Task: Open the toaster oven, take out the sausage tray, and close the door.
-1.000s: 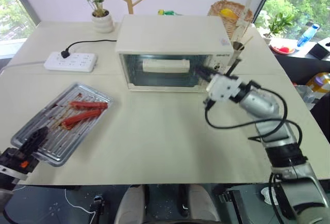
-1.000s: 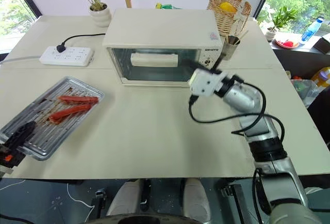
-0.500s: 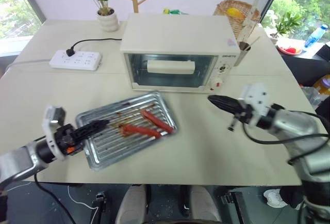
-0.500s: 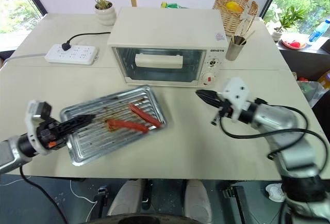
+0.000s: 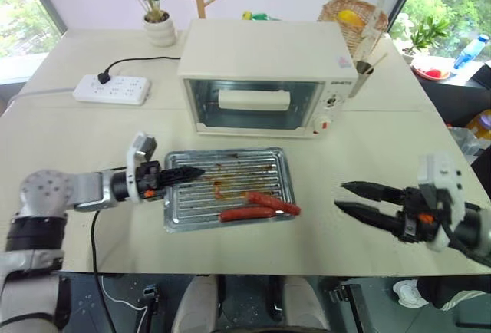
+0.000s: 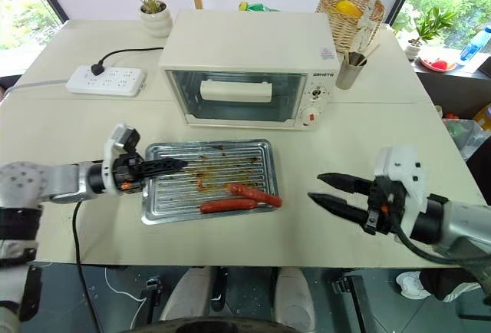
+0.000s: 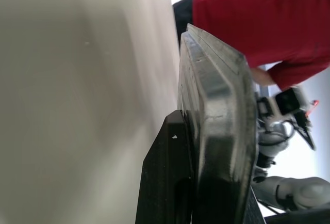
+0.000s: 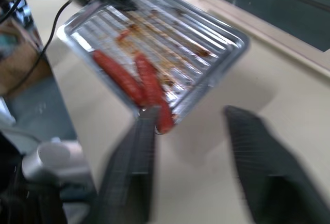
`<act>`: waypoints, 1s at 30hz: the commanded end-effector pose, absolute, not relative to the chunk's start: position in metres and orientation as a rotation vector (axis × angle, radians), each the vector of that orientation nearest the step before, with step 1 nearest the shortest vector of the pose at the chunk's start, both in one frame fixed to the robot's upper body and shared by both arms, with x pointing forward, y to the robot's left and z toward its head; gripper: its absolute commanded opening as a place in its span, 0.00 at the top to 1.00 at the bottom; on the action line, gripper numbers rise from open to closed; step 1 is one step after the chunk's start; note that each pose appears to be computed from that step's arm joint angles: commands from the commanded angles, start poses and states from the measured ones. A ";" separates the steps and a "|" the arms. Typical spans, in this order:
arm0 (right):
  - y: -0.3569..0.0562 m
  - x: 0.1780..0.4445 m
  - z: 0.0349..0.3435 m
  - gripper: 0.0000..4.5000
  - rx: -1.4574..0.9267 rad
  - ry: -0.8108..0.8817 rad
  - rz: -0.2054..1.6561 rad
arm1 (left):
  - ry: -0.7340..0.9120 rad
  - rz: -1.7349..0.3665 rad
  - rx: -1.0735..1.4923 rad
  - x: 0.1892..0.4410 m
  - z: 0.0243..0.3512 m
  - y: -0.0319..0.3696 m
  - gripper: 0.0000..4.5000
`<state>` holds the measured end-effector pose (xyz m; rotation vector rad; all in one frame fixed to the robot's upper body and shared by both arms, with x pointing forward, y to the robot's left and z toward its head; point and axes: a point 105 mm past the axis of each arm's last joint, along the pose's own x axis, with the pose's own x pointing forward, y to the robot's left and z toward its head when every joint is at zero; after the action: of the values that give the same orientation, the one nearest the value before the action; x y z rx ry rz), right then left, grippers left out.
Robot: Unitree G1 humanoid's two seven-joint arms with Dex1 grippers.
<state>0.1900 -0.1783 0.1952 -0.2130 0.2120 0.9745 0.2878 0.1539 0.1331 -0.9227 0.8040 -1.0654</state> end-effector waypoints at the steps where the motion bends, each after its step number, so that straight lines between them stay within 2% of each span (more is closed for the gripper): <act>1: -0.180 0.188 0.209 0.04 -0.325 0.161 0.962 | 0.791 -1.119 -0.929 0.293 0.137 0.149 1.00; 2: -0.181 0.188 0.210 0.02 -0.339 0.158 0.961 | 0.804 -1.121 -0.930 0.294 0.134 0.148 1.00; 15: -0.183 0.186 0.207 0.02 -0.381 0.180 0.971 | 0.853 -1.093 -0.876 0.310 0.098 0.136 1.00; 18: -0.183 0.187 0.205 0.00 -0.383 0.184 0.972 | 0.836 -1.073 -0.872 0.318 0.095 0.135 0.82; 25: -0.180 0.186 0.199 0.00 -0.379 0.191 0.974 | 0.830 -1.047 -0.846 0.324 0.088 0.137 0.06; 26: -0.180 0.186 0.198 0.00 -0.378 0.191 0.975 | 0.821 -1.041 -0.822 0.325 0.086 0.138 0.01; 30: -0.179 0.186 0.195 0.00 -0.382 0.196 0.977 | 0.799 -1.000 -0.751 0.328 0.082 0.150 0.01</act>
<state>0.1882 -0.1843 0.1916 -0.3547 0.2311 0.9629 0.3260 0.1324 0.0985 -0.8268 0.7643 -1.1069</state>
